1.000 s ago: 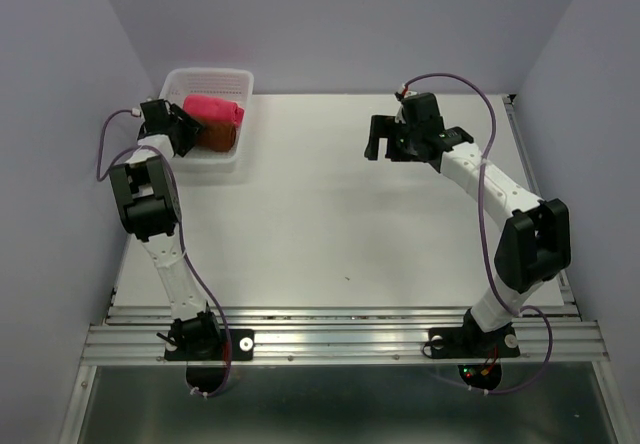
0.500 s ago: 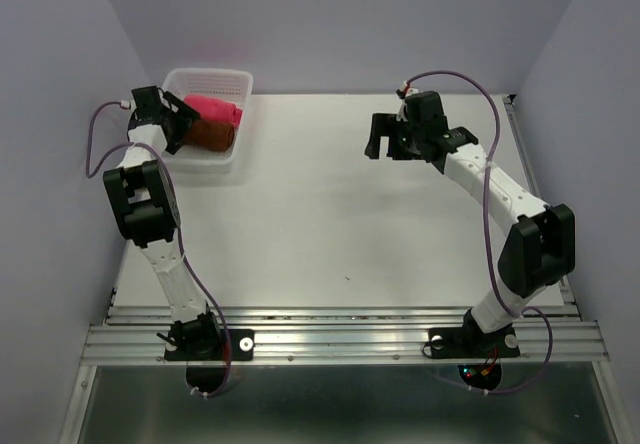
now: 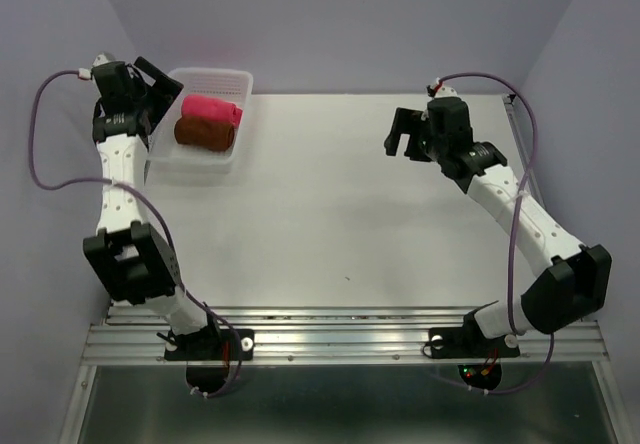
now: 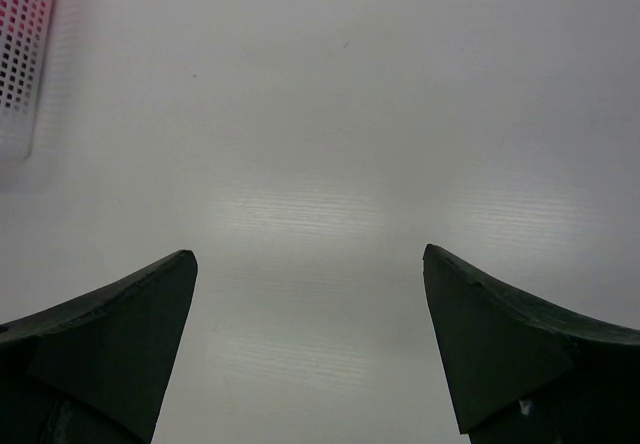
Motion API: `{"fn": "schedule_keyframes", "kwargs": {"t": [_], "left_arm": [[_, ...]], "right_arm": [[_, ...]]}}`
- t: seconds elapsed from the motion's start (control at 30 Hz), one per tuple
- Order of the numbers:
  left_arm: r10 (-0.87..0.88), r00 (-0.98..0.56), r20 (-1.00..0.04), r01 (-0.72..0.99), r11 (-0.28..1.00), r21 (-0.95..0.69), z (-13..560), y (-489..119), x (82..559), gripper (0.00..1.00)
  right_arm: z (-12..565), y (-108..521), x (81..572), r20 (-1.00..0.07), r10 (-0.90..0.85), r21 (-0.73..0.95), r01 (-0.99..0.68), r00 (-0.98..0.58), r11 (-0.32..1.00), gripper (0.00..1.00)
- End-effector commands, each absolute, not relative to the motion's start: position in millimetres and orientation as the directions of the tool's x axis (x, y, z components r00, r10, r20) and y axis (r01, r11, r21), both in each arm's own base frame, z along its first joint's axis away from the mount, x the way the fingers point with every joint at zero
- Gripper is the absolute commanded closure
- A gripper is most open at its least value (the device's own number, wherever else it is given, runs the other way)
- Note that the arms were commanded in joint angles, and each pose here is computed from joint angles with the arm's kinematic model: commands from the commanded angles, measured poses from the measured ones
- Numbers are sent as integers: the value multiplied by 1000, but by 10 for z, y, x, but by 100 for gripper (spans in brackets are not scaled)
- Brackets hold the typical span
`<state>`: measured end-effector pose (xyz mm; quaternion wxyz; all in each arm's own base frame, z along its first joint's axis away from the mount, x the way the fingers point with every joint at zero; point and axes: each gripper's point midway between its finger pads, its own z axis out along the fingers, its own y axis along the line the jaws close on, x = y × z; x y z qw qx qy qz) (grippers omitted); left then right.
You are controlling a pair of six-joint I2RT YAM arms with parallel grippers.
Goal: Roll the towels
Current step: Place the rolled towel into the container
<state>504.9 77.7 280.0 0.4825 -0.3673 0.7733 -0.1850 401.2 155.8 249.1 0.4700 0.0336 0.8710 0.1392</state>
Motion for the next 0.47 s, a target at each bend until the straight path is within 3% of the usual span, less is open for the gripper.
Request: {"fn": "schedule_keyframes", "kwargs": {"t": [0.0, 0.23, 0.43], "left_arm": [[-686, -123, -717, -316, 712, -627, 3585, 601, 4283, 1], [-694, -88, -715, -269, 708, -654, 3565, 222, 3479, 1], [-695, -118, -709, -319, 703, -636, 3301, 177, 3140, 1]], "right_arm": [[2714, 1219, 3954, -851, 297, 292, 80, -434, 953, 0], [2720, 945, 3609, -851, 376, 333, 177, -368, 926, 0], [2683, 865, 3350, -854, 374, 339, 159, -362, 927, 0]]}}
